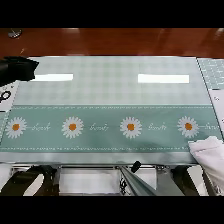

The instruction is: Fold the shirts.

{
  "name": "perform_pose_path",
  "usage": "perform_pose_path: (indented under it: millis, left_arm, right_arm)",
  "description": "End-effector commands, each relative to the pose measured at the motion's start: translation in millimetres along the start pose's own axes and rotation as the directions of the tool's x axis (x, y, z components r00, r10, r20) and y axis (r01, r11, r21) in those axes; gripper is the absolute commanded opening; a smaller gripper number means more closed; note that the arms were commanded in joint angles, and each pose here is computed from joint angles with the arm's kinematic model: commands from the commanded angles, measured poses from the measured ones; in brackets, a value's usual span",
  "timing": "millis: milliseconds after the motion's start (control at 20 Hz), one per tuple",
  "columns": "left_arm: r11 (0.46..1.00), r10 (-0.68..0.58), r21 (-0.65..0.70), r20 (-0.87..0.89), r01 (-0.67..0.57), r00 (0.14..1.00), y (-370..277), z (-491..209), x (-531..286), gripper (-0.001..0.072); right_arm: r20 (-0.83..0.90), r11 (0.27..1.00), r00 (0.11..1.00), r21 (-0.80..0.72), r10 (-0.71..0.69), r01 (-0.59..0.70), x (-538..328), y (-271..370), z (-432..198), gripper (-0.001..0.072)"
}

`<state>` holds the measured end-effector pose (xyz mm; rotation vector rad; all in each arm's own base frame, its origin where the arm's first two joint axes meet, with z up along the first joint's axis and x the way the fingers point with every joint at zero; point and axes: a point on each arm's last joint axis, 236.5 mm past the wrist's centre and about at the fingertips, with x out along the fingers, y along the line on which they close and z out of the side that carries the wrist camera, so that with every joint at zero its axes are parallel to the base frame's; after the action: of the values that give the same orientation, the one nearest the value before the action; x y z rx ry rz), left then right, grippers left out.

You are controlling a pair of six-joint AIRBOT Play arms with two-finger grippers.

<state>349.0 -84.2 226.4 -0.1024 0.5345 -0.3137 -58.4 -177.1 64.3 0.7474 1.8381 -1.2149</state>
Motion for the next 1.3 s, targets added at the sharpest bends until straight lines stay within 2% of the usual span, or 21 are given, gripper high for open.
perform_pose_path:
  millis: [0,50,150,200,250,300,350,450,500,600,650,700,750,900,1000,1250]
  left_arm:
    - [0.999,0.050,0.012,0.021,-0.050,0.999,13,5,3,0.0022]
    - [0.999,0.053,0.012,0.010,-0.053,0.999,15,3,7,0.0022]
    - [0.998,0.061,0.011,-0.024,-0.060,0.998,20,-4,19,0.0025]
    - [0.998,0.061,0.005,-0.045,-0.061,0.997,22,-9,27,0.0066]
    - [0.998,0.060,-0.003,-0.072,-0.061,0.996,25,-15,37,0.0205]
    - [0.998,0.057,-0.028,-0.102,-0.060,0.993,27,-22,48,0.0427]
    - [0.997,0.052,-0.053,-0.128,-0.060,0.990,30,-29,60,0.0521]
    - [0.999,0.048,-0.004,-0.176,-0.049,0.983,35,-39,82,0.0521]
    - [0.998,0.047,0.041,-0.214,-0.039,0.976,38,-42,91,0.0521]
    - [1.000,0.015,0.016,-0.346,-0.009,0.938,34,-54,100,0.0534]
    - [1.000,-0.002,-0.001,-0.427,0.001,0.904,30,-62,101,0.0591]
    - [1.000,-0.003,0.022,-0.495,0.016,0.869,25,-69,101,0.0652]
    - [0.997,0.022,0.073,-0.551,0.022,0.834,23,-74,101,0.0707]
    - [0.976,0.167,0.215,-0.596,-0.044,0.786,29,-79,104,0.0709]
    - [0.969,0.209,0.232,-0.609,-0.080,0.765,28,-86,108,0.0710]
    - [0.976,0.207,0.189,-0.657,-0.108,0.725,26,-99,105,0.0705]
  right_arm:
    - [0.005,0.986,0.987,-0.037,-0.161,0.161,17,-32,-4,0.0533]
    - [0.027,0.985,0.987,-0.062,-0.161,0.163,17,-31,1,0.0560]
    - [0.098,0.988,0.985,-0.054,-0.140,0.145,14,-22,19,0.0558]
    - [0.156,0.994,0.985,-0.076,-0.067,0.079,10,-2,32,0.0556]
    - [0.234,0.992,0.972,-0.123,0.034,-0.005,-3,25,50,0.0556]
    - [0.328,0.981,0.936,-0.179,0.127,-0.071,-24,51,72,0.0556]
    - [0.420,0.965,0.883,-0.238,0.208,-0.114,-51,74,93,0.0556]
    - [0.532,0.879,0.739,-0.444,0.414,-0.173,-123,136,118,0.0557]
    - [0.539,0.810,0.658,-0.555,0.525,-0.192,-160,173,118,0.0566]
    - [0.460,0.660,0.552,-0.713,0.696,-0.238,-214,243,95,0.0573]
    - [0.398,0.586,0.531,-0.772,0.748,-0.247,-228,272,77,0.0573]
    - [0.342,0.524,0.532,-0.818,0.774,-0.237,-235,299,58,0.0575]
    - [0.303,0.486,0.550,-0.845,0.778,-0.222,-233,318,43,0.0625]
    - [0.172,0.378,0.662,-0.908,0.729,-0.180,-208,359,-5,0.0628]
    - [0.123,0.320,0.710,-0.935,0.694,-0.151,-195,376,-26,0.0629]
    - [0.096,0.245,0.714,-0.963,0.694,-0.109,-192,400,-49,0.0627]
